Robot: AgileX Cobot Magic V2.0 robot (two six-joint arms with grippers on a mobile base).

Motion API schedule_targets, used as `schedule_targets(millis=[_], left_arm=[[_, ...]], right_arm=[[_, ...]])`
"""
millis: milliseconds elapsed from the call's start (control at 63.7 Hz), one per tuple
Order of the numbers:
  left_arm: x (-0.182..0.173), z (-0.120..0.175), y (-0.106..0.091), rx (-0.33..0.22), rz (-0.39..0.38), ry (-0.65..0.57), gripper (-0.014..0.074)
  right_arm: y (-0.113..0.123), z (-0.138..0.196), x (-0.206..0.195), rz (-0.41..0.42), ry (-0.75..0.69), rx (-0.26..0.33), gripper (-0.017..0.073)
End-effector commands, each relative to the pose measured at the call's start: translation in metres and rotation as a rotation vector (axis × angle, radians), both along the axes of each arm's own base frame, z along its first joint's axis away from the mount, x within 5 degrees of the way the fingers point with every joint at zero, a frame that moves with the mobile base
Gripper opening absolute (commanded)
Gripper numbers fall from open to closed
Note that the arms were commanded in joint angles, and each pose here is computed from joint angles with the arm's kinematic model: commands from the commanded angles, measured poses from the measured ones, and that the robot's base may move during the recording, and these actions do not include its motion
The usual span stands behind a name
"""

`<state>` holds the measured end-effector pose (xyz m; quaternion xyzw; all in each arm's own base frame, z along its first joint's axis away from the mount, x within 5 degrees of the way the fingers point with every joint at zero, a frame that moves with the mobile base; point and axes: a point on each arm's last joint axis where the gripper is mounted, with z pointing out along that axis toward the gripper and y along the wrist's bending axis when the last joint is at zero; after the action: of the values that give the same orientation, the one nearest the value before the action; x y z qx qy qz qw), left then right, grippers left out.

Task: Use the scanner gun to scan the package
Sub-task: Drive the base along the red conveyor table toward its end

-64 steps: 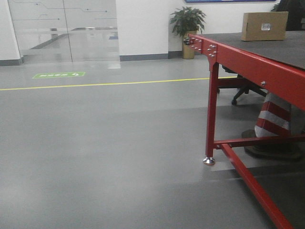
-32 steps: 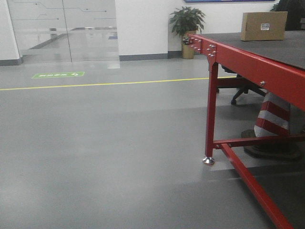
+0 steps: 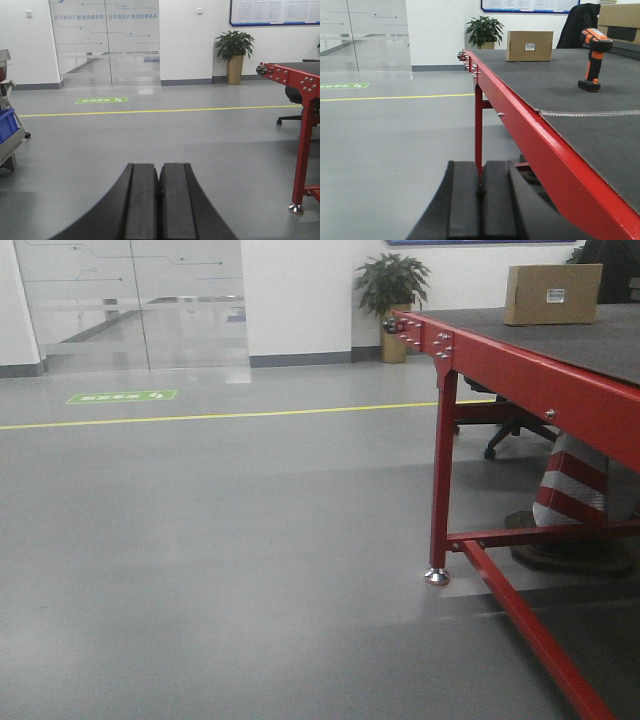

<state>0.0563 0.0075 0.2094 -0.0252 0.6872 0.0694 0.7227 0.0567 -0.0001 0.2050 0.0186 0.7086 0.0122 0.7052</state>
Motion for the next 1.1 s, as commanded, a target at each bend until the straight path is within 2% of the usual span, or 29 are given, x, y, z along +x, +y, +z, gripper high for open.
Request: schedule_targets(millis=[0, 1083], left_arm=[[-0.0006, 0.0028, 0.0000, -0.002, 0.001, -0.023, -0.0111], [-0.0005, 0.0028, -0.0010, -0.002, -0.016, -0.023, -0.0111]], right_arm=[[-0.0004, 0.0011, -0.0003, -0.006, -0.014, -0.009, -0.0153], [-0.0005, 0.0013, -0.0003, -0.007, -0.016, -0.009, -0.0153]])
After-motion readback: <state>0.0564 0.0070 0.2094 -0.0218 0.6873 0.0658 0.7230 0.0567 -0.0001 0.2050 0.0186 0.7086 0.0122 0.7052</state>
